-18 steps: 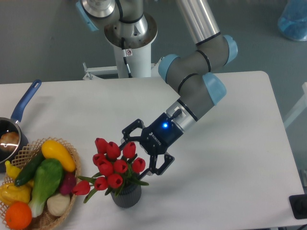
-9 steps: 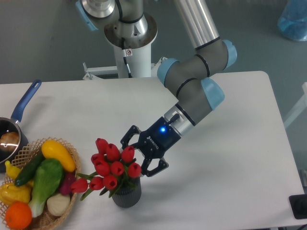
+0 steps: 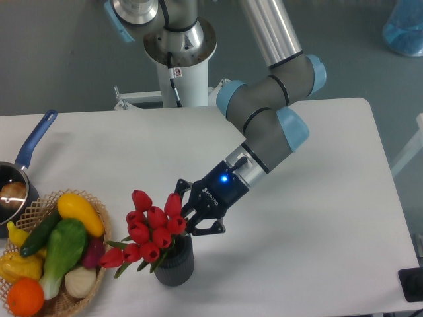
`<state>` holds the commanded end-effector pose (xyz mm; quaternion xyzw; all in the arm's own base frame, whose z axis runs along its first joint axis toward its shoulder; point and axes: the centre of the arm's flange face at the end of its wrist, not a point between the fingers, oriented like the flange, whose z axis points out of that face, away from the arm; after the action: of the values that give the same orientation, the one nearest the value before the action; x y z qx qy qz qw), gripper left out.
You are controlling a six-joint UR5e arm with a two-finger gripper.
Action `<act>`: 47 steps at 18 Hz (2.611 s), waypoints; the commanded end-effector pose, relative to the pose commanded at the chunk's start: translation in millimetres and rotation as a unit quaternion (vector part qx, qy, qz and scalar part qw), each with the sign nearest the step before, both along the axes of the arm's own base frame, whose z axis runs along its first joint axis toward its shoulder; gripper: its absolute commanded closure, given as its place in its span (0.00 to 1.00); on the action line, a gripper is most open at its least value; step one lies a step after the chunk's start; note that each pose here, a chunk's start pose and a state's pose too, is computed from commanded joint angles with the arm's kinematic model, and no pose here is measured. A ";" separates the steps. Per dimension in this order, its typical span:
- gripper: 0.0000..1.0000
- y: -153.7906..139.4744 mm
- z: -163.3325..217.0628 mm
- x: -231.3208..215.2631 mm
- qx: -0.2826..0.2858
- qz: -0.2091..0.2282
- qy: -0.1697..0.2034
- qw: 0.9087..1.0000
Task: Pick up the flowers from the vase
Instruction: 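Lift the gripped tulips straight up out of the black vase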
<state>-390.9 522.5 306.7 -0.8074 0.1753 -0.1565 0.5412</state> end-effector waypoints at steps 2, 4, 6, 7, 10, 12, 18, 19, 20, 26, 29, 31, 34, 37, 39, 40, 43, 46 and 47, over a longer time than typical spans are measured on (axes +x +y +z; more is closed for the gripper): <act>1.00 -0.9 3.0 -0.2 -0.002 0.004 -0.007 1.000; 1.00 -4.5 20.5 1.6 -0.004 0.018 -0.032 0.999; 1.00 -13.6 44.4 -1.7 0.016 0.026 -0.049 0.998; 1.00 -17.1 47.5 -5.2 0.026 0.028 -0.055 0.998; 1.00 -23.8 60.5 -8.1 0.045 0.030 -0.063 0.997; 1.00 -28.9 67.8 -11.1 0.051 0.035 -0.074 0.995; 1.00 -41.8 99.4 -17.0 0.077 0.042 -0.098 0.991; 1.00 -47.3 104.8 -22.9 0.086 0.045 -0.106 0.990; 1.00 -50.6 109.2 -25.8 0.095 0.045 -0.112 0.988; 1.00 -70.0 134.0 -39.8 0.128 0.050 -0.129 0.982; 1.00 -81.8 150.0 -48.0 0.140 0.057 -0.136 0.979; 1.00 -86.3 158.2 -51.2 0.144 0.059 -0.144 0.977; 1.00 -93.7 164.1 -56.6 0.156 0.059 -0.152 0.974; 1.00 -103.1 166.0 -64.1 0.155 0.070 -0.147 0.974; 1.00 -110.5 164.4 -71.7 0.151 0.082 -0.136 0.976; 1.00 -112.6 162.3 -73.6 0.144 0.089 -0.134 0.976; 1.00 -116.0 155.2 -78.4 0.113 0.113 -0.114 0.981; 1.00 -129.7 137.3 -90.8 0.099 0.132 -0.051 0.985; 1.00 -133.0 126.8 -92.9 0.110 0.124 -0.009 0.986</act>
<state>-483.8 389.5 433.5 -0.7571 0.0853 -0.0755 0.6433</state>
